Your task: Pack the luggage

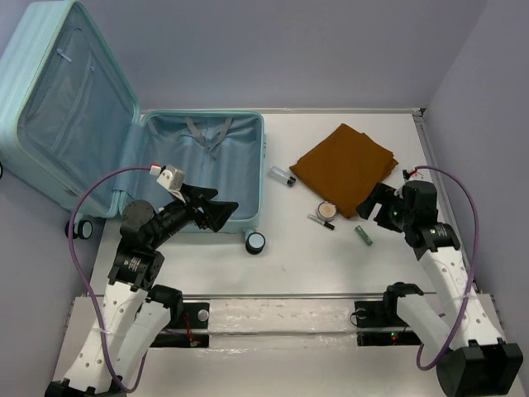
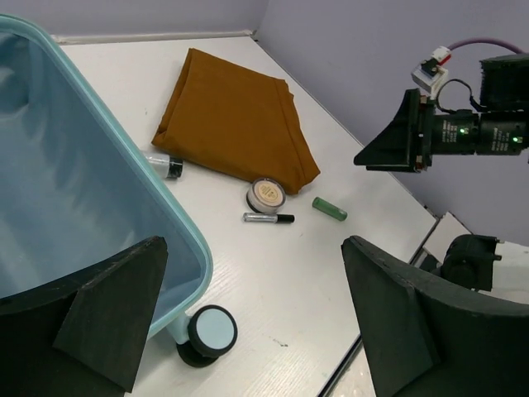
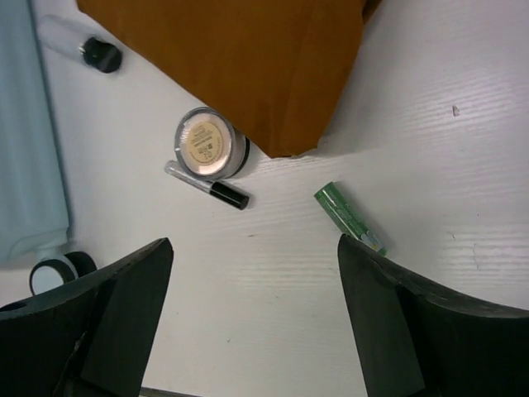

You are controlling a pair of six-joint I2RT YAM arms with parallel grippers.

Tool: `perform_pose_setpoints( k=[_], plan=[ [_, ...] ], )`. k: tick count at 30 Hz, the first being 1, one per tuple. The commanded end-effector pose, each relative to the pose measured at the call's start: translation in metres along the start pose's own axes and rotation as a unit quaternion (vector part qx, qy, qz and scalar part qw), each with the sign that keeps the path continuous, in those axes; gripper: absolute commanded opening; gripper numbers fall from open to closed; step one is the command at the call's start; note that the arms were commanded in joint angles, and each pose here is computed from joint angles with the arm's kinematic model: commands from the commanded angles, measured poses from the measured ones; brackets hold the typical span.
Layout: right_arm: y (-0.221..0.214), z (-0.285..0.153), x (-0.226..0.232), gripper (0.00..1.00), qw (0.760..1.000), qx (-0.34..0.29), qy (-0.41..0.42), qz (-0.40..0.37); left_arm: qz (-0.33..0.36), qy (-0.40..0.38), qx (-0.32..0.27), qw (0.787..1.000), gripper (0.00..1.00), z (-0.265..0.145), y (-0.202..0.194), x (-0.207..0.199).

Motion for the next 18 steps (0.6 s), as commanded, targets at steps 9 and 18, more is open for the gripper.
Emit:
perform_pose_setpoints(
  k=[9, 18],
  plan=[
    [-0.012, 0.054, -0.043, 0.89, 0.988, 0.041, -0.133, 0.067, 0.056, -0.027, -0.062, 0.996, 0.99, -0.022, 0.036, -0.035],
    [-0.03, 0.067, -0.07, 0.88, 0.975, 0.054, -0.203, 0.074, 0.063, -0.037, -0.077, 0.994, 0.99, -0.036, 0.039, -0.05]
  ],
)
Point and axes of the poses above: each gripper's point midway between its finger pads, its own z axis out along the fingers, its own x axis along the line the jaws close on, y = z × x, the point moved 4 cm from there along -z, back along the fingers, and after that the axes turned 13 degrees about z, right-handed, at the moved point
